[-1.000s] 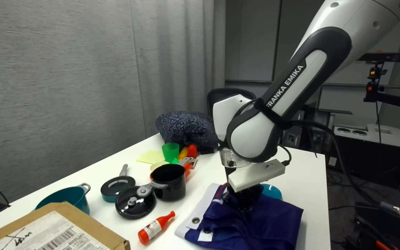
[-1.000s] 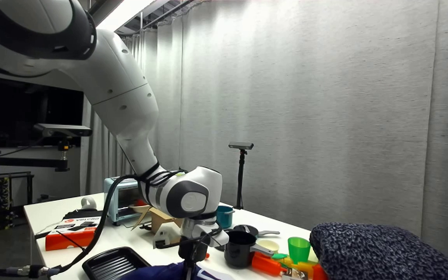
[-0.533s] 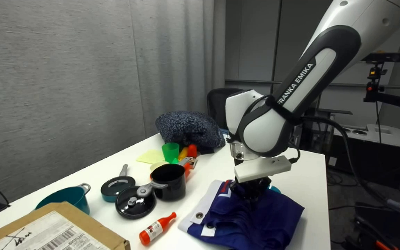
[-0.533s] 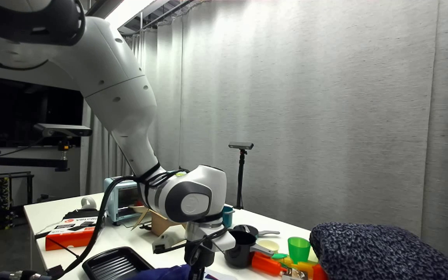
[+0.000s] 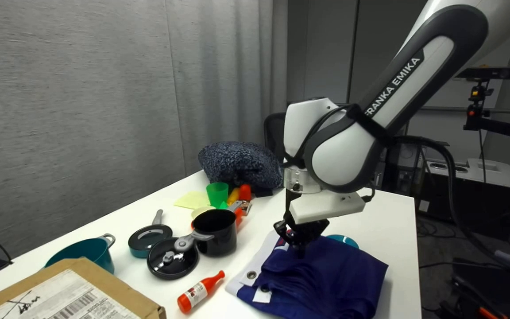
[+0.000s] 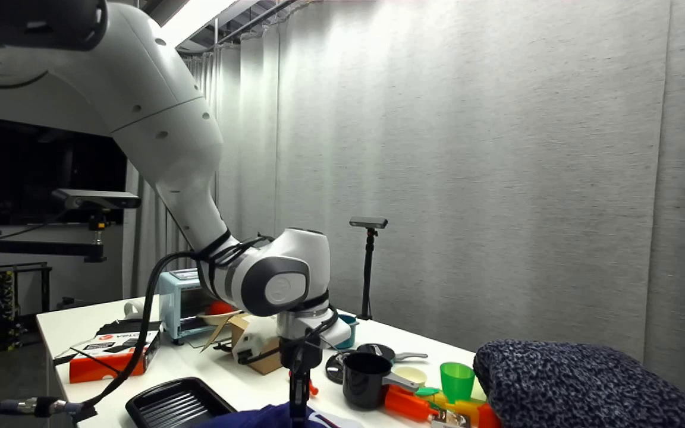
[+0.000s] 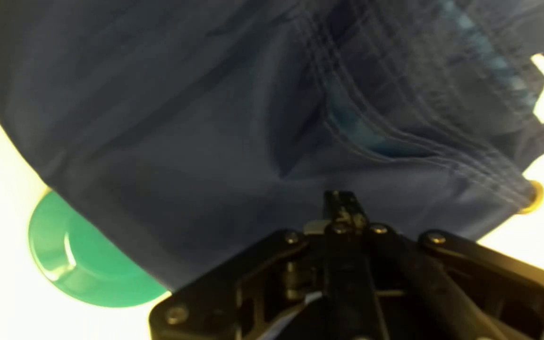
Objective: Move the blue cloth to the right
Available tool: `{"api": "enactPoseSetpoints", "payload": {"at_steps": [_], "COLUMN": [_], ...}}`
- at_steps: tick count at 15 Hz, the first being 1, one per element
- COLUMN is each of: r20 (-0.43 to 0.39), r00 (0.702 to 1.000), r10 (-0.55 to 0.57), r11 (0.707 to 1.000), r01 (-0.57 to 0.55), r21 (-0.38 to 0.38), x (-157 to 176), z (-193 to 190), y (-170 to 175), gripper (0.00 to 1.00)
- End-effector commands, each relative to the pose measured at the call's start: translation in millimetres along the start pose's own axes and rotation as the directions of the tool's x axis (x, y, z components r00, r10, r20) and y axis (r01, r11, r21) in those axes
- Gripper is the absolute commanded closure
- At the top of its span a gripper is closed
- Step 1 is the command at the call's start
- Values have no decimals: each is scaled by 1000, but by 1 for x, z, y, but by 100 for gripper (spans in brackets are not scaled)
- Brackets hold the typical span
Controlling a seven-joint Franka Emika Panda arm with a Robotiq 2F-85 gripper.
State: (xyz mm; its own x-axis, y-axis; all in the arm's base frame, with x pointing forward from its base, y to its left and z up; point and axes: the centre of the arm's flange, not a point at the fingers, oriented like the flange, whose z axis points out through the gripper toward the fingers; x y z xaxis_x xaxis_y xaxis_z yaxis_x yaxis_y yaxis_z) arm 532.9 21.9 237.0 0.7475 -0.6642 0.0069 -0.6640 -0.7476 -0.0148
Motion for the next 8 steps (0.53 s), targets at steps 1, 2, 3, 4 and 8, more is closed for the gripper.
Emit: {"api": "enactPoseSetpoints", "payload": {"at_steps": [1, 2, 3, 4, 8], "r20": [-63, -76, -79, -83, 49], "r00": [990, 984, 977, 970, 917], "r10": [-129, -160, -196, -228, -395], "r11": [981, 970, 955, 939, 889], "r01": [136, 171, 208, 242, 369], "r21": [136, 175, 211, 244, 270], "x": [-18, -22, -26, -30, -47], "z": [-35, -40, -45, -49, -57], "y": [-20, -29, -39, -48, -81], "gripper": [100, 100, 100, 100, 100]}}
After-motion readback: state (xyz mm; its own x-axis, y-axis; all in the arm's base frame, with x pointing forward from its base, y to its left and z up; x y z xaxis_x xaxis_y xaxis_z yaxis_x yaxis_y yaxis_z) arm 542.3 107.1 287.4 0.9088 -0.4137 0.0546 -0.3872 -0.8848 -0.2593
